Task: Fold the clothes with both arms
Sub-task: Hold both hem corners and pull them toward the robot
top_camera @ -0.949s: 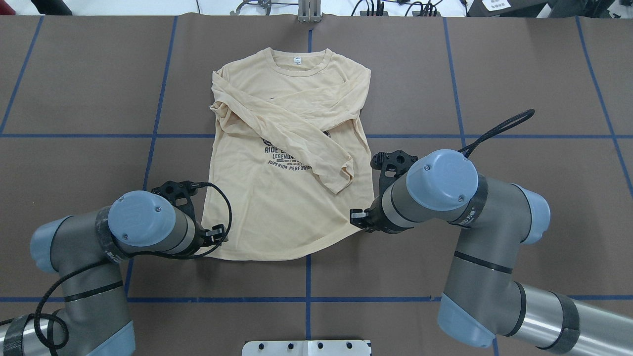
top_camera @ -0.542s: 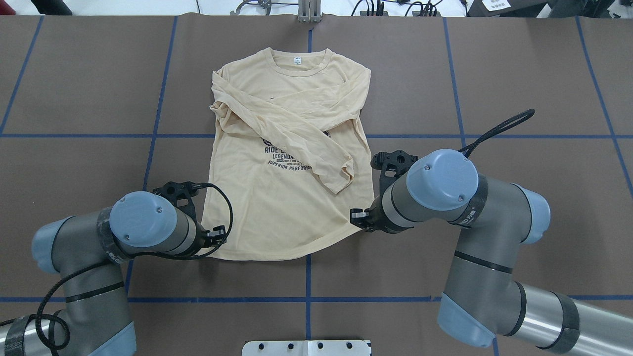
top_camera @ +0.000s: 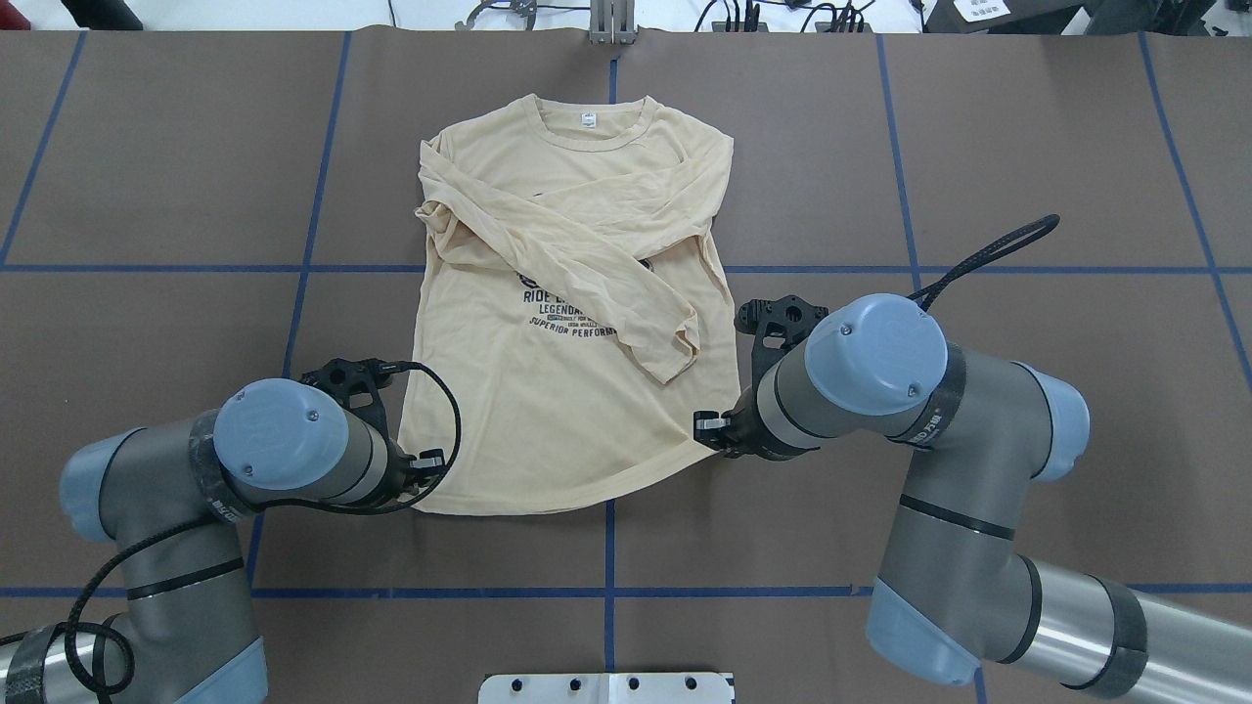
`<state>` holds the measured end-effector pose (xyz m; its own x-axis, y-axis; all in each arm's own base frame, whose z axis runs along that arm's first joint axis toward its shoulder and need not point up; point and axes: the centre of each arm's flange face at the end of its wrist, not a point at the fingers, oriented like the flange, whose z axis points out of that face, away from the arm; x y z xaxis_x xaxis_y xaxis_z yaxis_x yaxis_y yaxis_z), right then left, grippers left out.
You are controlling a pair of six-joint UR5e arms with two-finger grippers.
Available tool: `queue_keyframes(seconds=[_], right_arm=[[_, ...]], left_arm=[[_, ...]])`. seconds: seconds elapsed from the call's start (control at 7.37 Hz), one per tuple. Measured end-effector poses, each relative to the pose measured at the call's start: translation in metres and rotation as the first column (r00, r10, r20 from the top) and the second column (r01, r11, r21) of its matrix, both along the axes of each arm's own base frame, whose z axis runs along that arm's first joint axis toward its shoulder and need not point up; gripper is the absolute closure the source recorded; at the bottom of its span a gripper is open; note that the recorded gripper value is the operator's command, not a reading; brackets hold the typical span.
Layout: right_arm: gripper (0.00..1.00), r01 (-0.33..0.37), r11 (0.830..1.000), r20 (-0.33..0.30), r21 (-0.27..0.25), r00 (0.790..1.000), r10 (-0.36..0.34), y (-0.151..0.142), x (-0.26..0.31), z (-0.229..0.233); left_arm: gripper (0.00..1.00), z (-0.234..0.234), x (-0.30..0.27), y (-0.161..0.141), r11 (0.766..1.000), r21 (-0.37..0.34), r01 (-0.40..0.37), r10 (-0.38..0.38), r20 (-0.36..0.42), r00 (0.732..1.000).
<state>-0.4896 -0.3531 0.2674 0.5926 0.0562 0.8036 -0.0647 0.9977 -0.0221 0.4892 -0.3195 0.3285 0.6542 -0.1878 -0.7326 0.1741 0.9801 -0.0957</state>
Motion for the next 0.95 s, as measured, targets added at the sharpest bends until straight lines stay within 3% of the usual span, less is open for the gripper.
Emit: queue_keyframes(seconds=[0.54,0.95], right_arm=[[1.00,0.002,0.999,0.012,-0.033,1.000,-0.001,-0.006,0.025,0.002],[1.00,0.050,0.991,0.018,-0.127,0.999,-0.048,0.022,0.056,0.024]], left_arm=[[1.00,-0.037,-0.007,0.003,1.000,0.017,0.000,0.001,-0.062,0.998],[1.00,-0.044,-0.004,0.017,1.000,0.018,-0.023,0.025,-0.074,0.997]])
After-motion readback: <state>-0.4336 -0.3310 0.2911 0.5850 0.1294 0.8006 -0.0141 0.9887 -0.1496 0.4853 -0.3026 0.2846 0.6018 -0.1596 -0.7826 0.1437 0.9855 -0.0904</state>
